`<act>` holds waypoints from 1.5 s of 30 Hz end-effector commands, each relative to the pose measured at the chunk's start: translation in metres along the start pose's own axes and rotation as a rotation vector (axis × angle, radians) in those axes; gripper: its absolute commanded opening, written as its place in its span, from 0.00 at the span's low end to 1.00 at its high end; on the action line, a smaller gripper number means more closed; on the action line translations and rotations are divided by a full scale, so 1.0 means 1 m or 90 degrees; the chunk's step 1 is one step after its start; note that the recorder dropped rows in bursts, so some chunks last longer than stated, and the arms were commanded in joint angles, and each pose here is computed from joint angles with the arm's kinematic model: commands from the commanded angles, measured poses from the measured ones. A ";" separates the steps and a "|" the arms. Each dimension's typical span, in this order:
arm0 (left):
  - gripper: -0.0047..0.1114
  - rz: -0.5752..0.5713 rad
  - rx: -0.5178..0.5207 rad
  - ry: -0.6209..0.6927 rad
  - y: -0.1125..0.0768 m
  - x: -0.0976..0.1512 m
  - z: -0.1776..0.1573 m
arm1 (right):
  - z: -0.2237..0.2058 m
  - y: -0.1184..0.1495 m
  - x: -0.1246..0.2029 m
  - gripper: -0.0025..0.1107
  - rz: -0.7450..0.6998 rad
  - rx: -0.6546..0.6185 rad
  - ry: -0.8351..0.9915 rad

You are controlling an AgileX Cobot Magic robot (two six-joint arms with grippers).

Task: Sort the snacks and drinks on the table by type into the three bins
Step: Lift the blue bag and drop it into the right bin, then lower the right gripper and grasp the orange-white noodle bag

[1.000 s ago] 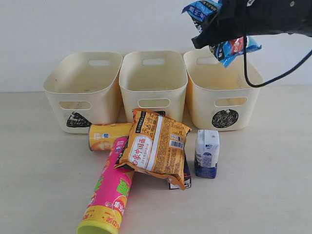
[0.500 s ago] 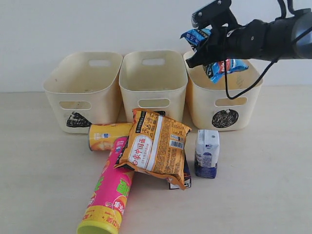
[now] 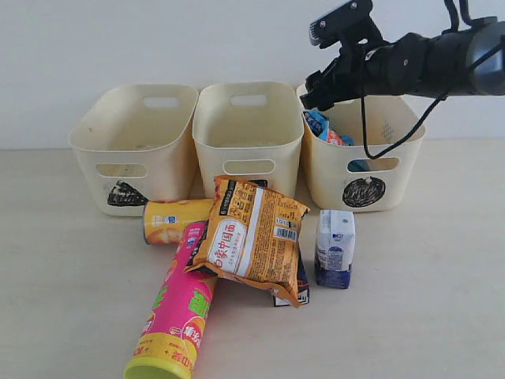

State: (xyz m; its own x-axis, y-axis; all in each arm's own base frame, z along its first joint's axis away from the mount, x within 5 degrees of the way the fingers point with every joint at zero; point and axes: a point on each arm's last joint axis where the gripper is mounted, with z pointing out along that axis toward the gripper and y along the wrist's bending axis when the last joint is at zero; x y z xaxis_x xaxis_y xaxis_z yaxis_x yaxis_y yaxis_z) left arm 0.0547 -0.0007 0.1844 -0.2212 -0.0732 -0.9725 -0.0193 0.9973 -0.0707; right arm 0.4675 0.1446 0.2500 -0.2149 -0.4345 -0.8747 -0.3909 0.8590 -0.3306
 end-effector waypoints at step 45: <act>0.07 -0.005 0.000 -0.013 0.000 -0.002 -0.001 | -0.174 0.203 0.006 0.02 -0.289 -0.536 0.274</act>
State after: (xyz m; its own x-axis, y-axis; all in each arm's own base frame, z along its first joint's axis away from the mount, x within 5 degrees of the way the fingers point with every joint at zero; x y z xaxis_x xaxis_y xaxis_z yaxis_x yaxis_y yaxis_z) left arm 0.0547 -0.0007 0.1844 -0.2205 -0.0732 -0.9726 -0.0193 0.9973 -0.0707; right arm 0.2371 0.2658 0.2359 -0.1442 -0.8757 -0.4609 -0.9739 0.2080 -0.0905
